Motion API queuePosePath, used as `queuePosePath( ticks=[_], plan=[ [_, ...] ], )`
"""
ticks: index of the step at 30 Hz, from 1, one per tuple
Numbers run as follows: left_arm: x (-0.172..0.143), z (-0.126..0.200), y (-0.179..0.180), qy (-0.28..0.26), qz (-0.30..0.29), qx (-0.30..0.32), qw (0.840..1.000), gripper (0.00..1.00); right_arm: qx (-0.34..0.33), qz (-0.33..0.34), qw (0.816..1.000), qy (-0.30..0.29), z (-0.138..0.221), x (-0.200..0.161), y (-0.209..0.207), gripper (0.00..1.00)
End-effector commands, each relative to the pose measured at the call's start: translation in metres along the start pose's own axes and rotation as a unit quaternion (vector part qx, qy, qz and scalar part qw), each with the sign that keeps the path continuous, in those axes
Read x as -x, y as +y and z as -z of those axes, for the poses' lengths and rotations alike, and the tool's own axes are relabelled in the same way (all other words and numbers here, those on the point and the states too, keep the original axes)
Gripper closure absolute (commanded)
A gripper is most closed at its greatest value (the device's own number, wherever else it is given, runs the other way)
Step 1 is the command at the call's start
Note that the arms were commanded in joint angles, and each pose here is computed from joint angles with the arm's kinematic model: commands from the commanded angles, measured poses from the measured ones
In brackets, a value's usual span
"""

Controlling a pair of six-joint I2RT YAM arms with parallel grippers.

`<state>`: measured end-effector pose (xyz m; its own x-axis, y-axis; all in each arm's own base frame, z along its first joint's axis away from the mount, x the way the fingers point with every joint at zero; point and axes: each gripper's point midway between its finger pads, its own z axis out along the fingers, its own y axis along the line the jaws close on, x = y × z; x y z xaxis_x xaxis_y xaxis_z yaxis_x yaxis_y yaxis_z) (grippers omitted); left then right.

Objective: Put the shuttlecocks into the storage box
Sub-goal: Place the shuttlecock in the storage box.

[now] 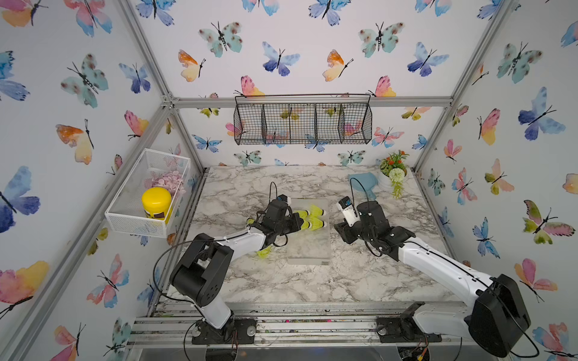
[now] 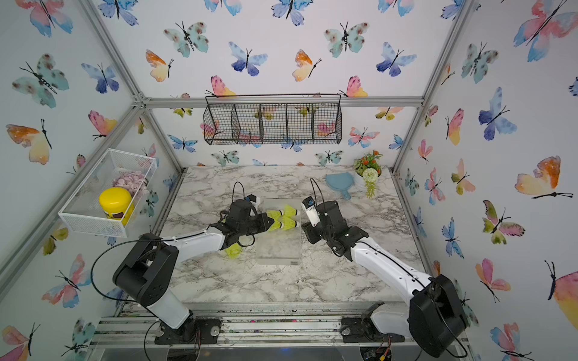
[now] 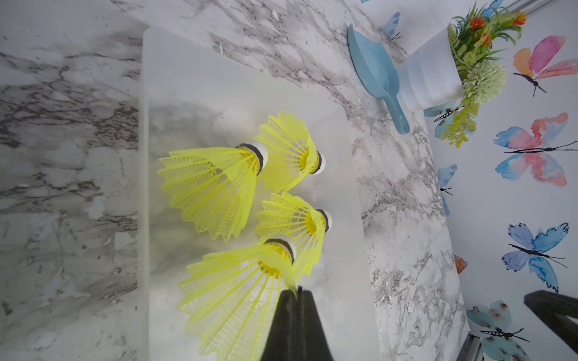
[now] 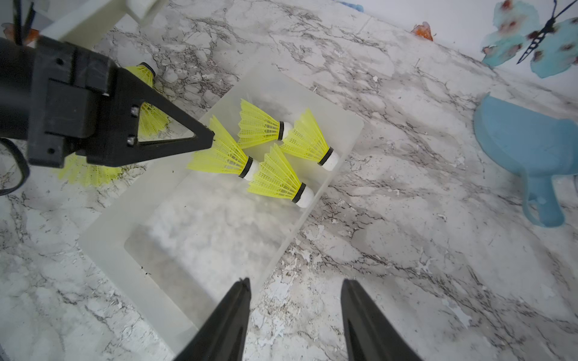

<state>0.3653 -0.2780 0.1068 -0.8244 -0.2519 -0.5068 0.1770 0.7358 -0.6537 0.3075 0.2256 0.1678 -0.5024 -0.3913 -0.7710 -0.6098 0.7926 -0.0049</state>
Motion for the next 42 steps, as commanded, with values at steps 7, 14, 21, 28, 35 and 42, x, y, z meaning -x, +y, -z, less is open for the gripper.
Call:
queuePosePath(
  ticks=[7,14,21,28,35,42],
  plan=[
    [-0.003,-0.011,0.0,0.001,0.023,-0.024,0.999,1.0,0.007,-0.008,1.0,0.014,-0.004,-0.009,0.002,0.46],
    [-0.008,-0.016,0.012,0.008,0.026,-0.012,1.0,1.0,0.009,-0.007,1.0,0.022,-0.006,-0.013,0.003,0.46],
    [-0.008,-0.02,0.027,0.009,0.022,0.014,1.0,1.0,0.01,-0.006,1.0,0.027,-0.007,-0.016,0.003,0.46],
    [0.004,-0.021,0.041,-0.001,-0.007,0.062,0.998,0.97,0.014,-0.007,0.999,0.029,-0.007,-0.015,0.004,0.46],
    [0.011,-0.027,0.042,0.004,-0.02,0.061,0.998,0.78,0.015,-0.007,0.999,0.036,-0.008,-0.018,0.005,0.46],
    [0.014,-0.033,0.038,0.015,-0.028,0.049,0.998,0.68,0.014,-0.007,0.999,0.039,-0.008,-0.019,0.004,0.46]
  ],
)
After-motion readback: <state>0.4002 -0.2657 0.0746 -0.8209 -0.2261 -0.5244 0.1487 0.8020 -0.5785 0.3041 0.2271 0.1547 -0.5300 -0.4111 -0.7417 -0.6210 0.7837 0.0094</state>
